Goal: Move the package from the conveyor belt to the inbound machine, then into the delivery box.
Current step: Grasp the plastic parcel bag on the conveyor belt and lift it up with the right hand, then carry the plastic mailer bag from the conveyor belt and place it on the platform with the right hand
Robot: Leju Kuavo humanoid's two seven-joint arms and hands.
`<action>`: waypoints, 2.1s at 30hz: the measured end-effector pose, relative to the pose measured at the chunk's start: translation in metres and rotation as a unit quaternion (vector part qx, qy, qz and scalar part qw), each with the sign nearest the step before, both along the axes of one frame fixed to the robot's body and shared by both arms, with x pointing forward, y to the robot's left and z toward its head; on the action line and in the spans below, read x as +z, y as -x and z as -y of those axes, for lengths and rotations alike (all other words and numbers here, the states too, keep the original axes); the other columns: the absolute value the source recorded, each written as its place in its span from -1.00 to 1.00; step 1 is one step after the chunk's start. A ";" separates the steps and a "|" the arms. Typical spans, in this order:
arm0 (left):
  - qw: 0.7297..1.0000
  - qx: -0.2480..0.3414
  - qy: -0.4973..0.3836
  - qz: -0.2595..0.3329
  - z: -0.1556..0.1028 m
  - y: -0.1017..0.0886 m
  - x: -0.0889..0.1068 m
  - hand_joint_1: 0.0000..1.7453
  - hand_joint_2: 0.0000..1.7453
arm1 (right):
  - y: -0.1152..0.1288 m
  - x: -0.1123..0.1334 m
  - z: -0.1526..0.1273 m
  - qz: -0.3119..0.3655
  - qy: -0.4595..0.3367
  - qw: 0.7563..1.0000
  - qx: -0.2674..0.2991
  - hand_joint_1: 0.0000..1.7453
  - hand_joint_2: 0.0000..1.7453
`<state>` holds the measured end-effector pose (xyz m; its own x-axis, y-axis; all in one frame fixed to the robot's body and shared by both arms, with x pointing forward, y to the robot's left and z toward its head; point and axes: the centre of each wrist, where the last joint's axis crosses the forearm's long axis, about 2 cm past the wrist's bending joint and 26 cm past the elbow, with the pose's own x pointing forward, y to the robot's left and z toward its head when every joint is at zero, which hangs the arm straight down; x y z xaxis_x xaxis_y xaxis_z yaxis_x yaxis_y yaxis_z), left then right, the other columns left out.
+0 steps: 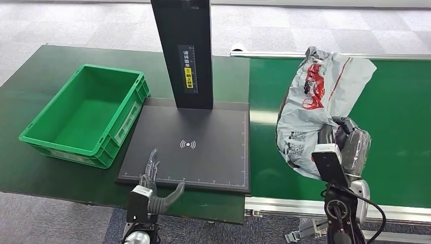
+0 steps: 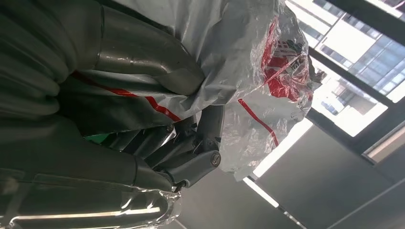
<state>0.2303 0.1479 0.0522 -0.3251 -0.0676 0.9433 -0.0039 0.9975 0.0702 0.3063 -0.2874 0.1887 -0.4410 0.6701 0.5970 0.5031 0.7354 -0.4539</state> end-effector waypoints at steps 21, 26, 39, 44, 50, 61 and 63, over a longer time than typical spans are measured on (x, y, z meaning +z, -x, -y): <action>0.966 0.235 -0.058 0.088 -0.125 -0.034 0.036 -1.00 1.00 | -0.089 0.004 -0.165 -0.215 0.033 0.920 0.327 1.00 1.00; 0.963 0.247 -0.061 0.090 -0.132 -0.031 0.037 -1.00 1.00 | -0.090 0.002 -0.173 -0.229 0.037 0.912 0.338 0.11 1.00; 0.978 0.181 -0.061 0.085 -0.121 -0.027 0.041 -1.00 1.00 | -0.091 -0.001 -0.189 -0.262 -0.002 0.872 0.414 -1.00 1.00; 0.990 0.106 -0.054 0.069 -0.103 -0.038 0.049 -1.00 1.00 | -0.091 -0.001 -0.190 -0.259 -0.019 0.867 0.425 -1.00 1.00; 0.994 0.045 -0.067 0.074 -0.085 -0.050 0.059 -1.00 1.00 | -0.091 0.000 -0.190 -0.243 -0.049 0.866 0.435 -1.00 1.00; 0.991 -0.017 -0.105 0.085 -0.053 -0.069 0.077 -1.00 1.00 | -0.088 0.008 -0.187 -0.205 -0.087 0.873 0.434 -1.00 1.00; 0.989 -0.020 -0.124 0.080 -0.049 -0.074 0.078 -1.00 1.00 | -0.085 0.006 -0.185 -0.192 -0.097 0.881 0.420 -1.00 1.00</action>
<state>0.3044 0.1967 0.1302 -0.4750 -0.2751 0.8359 0.0038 0.9492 0.3146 0.3912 -0.1028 0.1951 -0.4730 0.0724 0.8781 -0.4203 0.8574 -0.2971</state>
